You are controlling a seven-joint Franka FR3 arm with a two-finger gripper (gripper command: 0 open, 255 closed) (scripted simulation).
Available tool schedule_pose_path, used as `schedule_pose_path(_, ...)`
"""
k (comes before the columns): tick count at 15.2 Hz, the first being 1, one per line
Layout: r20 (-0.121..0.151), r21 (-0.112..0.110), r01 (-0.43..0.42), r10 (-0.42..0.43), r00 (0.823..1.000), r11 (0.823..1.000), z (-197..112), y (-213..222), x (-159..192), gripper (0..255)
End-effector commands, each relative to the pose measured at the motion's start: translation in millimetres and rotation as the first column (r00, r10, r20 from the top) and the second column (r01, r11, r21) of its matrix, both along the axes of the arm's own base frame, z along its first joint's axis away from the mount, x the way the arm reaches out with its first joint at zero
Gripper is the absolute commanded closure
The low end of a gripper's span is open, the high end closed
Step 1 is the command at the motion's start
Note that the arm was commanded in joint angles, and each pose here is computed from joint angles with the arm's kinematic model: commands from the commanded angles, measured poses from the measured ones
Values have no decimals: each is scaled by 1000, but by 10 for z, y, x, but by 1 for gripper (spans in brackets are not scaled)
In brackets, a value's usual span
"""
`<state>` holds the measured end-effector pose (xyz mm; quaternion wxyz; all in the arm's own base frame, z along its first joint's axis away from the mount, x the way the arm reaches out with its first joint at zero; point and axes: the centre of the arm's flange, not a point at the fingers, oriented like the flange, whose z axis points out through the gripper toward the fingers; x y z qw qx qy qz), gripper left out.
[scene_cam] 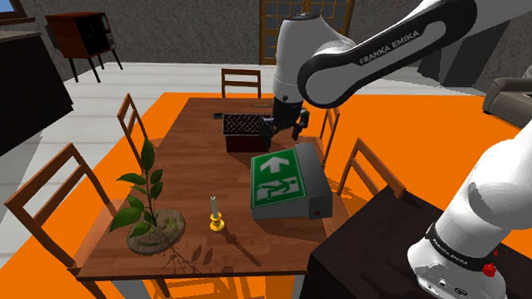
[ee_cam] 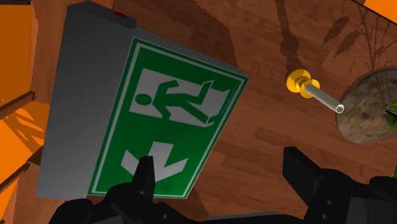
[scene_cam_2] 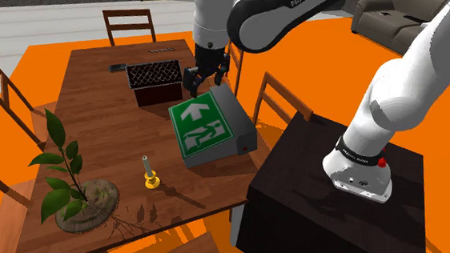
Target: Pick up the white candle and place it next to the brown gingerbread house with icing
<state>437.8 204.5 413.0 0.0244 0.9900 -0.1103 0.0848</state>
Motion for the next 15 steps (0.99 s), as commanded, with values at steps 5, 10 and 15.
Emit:
schedule_pose_path(5, 0, 8, 14, -14, 1000, 1000, -496, 554, 268, 0)
schedule_pose_path(10, 0, 14, 24, -24, 1000, 1000, -903, 1017, 492, 0)
schedule_pose_path(15, -1, 19, 34, -34, 999, 999, -1308, 1480, 720, 0)
